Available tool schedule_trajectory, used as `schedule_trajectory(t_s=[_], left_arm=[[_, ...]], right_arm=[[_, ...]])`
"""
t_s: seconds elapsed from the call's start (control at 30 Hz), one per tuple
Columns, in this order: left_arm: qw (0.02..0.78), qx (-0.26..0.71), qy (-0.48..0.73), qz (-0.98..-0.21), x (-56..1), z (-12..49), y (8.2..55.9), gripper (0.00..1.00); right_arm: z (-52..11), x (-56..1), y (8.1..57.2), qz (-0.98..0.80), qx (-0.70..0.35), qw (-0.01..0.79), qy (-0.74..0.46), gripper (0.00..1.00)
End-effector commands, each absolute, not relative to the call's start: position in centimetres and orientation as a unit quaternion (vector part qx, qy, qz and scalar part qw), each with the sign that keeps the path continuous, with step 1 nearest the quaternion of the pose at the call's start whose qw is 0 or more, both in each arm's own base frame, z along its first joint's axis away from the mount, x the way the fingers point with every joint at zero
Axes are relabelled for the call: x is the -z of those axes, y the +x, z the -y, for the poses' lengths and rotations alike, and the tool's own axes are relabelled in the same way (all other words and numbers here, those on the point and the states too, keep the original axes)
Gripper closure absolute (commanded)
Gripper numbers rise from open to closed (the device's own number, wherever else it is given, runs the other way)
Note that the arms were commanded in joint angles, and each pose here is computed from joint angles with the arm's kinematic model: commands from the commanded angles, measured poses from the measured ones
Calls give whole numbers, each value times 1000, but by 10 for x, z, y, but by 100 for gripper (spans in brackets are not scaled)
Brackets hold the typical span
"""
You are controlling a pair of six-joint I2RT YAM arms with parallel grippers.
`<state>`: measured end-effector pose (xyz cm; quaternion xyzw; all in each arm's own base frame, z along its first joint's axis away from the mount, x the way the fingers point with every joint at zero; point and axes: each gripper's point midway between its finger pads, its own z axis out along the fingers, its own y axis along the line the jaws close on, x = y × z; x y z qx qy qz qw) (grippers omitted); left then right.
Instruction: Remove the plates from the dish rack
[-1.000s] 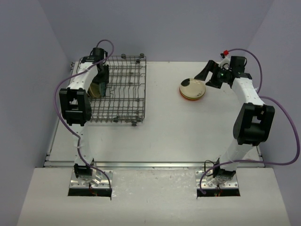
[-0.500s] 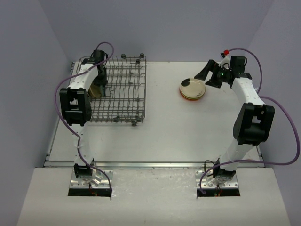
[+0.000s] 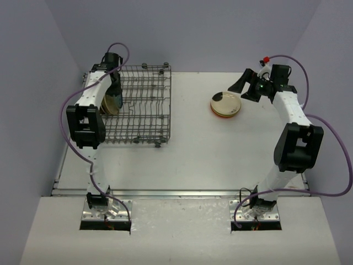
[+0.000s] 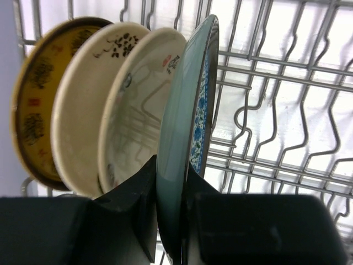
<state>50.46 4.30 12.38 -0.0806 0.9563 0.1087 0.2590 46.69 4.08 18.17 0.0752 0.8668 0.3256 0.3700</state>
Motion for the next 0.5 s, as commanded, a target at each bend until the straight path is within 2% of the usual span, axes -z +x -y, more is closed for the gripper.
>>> schedule_trajectory(t_s=[0.0,0.13,0.2,0.3,0.4,0.47], left_arm=[[376,-98,-77,-918,-224,-38,517,89],[414,-127,-46,-900,-262,-36,512,90],[442,-111,-14,-890,-284,-21,506,95],[465,-13,48,-884,-297,21,494,99],[471,162,131,-857,-313,87,461,100],[448,286,183,-827,-320,134,431,100]], right_arm=[[-43,-212,465,-851,-335,401,60,1],[-48,-218,461,-845,-349,401,56,1],[-57,-230,457,-831,-374,410,40,1],[-75,-245,449,-806,-415,421,8,1],[-108,-261,428,-777,-464,421,-48,1],[-132,-270,417,-769,-472,423,-87,1]])
